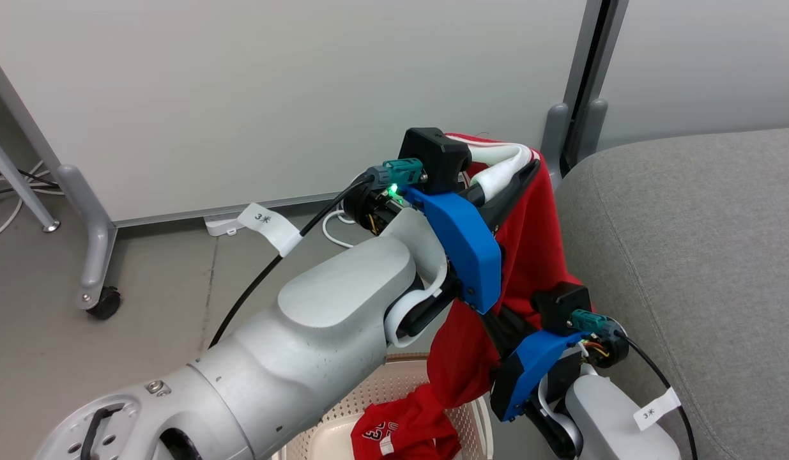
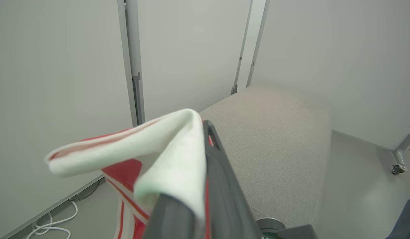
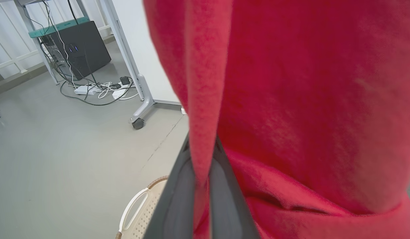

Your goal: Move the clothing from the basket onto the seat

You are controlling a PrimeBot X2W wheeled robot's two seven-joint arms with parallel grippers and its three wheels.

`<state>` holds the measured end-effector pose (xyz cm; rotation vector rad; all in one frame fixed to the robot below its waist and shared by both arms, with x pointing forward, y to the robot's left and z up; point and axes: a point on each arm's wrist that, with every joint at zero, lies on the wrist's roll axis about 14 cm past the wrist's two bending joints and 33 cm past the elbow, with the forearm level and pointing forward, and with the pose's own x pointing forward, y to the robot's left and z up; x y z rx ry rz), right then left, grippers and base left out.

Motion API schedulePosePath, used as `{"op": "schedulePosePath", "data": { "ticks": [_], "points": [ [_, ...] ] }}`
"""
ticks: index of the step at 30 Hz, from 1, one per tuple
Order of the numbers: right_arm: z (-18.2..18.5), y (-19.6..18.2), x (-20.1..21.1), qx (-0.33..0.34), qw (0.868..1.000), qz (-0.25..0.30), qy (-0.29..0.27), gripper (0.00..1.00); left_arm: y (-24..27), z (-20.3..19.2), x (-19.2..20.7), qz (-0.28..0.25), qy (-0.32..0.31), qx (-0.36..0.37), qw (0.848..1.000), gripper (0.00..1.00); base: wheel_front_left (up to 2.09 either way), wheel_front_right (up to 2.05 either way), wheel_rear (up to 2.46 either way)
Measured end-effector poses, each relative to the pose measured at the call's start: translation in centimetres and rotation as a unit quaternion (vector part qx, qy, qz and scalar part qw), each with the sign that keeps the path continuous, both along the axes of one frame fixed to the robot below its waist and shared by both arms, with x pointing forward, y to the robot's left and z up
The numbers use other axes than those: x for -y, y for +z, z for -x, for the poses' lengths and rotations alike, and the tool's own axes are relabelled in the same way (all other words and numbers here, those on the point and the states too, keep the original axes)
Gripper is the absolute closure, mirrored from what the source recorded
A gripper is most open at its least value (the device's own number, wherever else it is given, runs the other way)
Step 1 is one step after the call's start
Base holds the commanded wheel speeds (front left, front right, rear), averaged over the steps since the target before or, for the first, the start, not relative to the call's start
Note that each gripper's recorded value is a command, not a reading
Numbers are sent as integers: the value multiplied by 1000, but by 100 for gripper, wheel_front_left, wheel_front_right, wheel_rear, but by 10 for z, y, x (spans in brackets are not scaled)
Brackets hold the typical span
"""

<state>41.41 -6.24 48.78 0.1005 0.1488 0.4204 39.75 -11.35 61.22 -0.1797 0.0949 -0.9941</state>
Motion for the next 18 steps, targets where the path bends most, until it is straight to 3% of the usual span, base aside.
{"op": "schedulePosePath", "data": {
  "ticks": [1, 2, 4, 5, 6, 18],
  "points": [
    [0, 0, 0, 1, 1000, 0, 0, 100, 0, 0, 0, -1, 0, 1, 1000, 100, 0, 0, 0],
    [-1, 1, 0, 2, 1000, 0, 0, 100, 0, 0, 0, -1, 0, 2, 1000, 91, 0, 0, 0],
    [-1, 1, 0, 3, 1000, -1, -1, 100, 0, -1, 0, -3, 1, 4, 1000, 45, 0, 0, 0],
    [0, 1, 0, 2, 1000, -2, -1, 100, 0, -1, 0, -3, 0, 3, 1000, 9, 0, 0, 0],
    [0, 0, 0, 2, 1000, -2, -1, 100, 0, 0, 0, -2, 0, 2, 1000, 0, 0, 0, 0],
    [1, -2, 2, 1, 1000, -1, -2, 100, -4, -4, 0, -6, 3, -1, 1000, 0, 0, 0, 0]
  ]
}}
